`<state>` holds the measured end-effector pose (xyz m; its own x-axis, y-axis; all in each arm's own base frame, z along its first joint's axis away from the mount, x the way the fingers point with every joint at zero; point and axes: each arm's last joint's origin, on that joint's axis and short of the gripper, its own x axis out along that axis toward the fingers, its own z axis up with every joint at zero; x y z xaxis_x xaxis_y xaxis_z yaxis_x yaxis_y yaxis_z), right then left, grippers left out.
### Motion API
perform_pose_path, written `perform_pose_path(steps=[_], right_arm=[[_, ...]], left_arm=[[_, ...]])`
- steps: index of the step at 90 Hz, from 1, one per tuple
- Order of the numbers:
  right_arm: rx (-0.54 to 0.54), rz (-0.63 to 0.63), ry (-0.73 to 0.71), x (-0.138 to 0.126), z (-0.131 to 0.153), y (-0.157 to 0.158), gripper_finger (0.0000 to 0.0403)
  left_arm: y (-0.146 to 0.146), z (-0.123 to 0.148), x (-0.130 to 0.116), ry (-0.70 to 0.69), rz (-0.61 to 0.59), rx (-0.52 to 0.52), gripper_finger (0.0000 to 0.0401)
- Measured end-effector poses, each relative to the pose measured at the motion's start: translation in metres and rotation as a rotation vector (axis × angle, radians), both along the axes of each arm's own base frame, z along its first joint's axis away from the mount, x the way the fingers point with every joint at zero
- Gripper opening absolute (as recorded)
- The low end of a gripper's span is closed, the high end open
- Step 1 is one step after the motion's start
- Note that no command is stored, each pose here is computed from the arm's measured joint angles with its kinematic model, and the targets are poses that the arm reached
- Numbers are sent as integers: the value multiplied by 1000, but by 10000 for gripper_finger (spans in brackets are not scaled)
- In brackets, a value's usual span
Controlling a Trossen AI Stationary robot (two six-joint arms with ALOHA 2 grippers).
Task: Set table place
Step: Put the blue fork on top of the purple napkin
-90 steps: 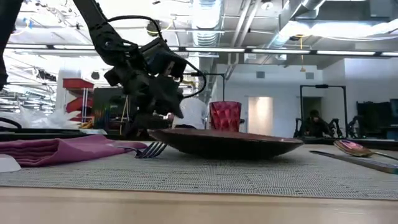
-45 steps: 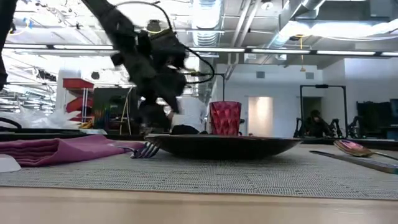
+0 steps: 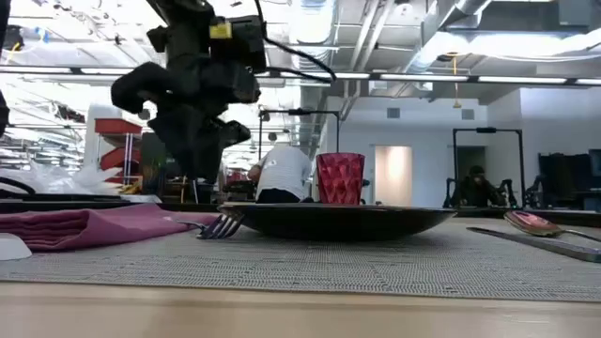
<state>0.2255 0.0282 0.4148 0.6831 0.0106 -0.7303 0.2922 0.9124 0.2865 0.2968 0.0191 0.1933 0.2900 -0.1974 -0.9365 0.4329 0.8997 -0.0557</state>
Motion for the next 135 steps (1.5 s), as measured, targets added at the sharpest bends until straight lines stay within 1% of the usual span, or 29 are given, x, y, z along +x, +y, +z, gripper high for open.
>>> perform_pose_path(steps=[14,26,35,44,54,63,67,82,90,119,135], right_arm=[[2,-3,1,0,0,0,146],[0,-3,3,0,0,0,146],[-1,-4,4,0,0,0,146],[-3,-2,3,0,0,0,146],[-6,1,4,0,0,0,146],[-6,1,6,0,-1,0,146],[-6,5,6,0,-1,1,146],[-3,23,9,-1,-1,4,146],[-3,28,14,-1,-1,5,146],[-3,28,20,-2,-1,5,146],[-3,28,23,-2,-2,5,146]], left_arm=[[-12,1,8,-90,-57,55,110],[-34,-2,3,-51,-207,85,110],[-48,-3,2,-45,-255,78,110],[-53,-6,7,-78,-253,71,110],[-54,-12,12,-74,-249,70,110],[-53,-28,11,21,-251,68,110],[-54,-30,13,34,-251,67,110],[-55,-29,22,20,-250,67,110],[-55,-25,26,-21,-249,67,110],[-57,-25,25,-14,-287,-10,110],[-58,-25,27,-45,-308,-5,110]])
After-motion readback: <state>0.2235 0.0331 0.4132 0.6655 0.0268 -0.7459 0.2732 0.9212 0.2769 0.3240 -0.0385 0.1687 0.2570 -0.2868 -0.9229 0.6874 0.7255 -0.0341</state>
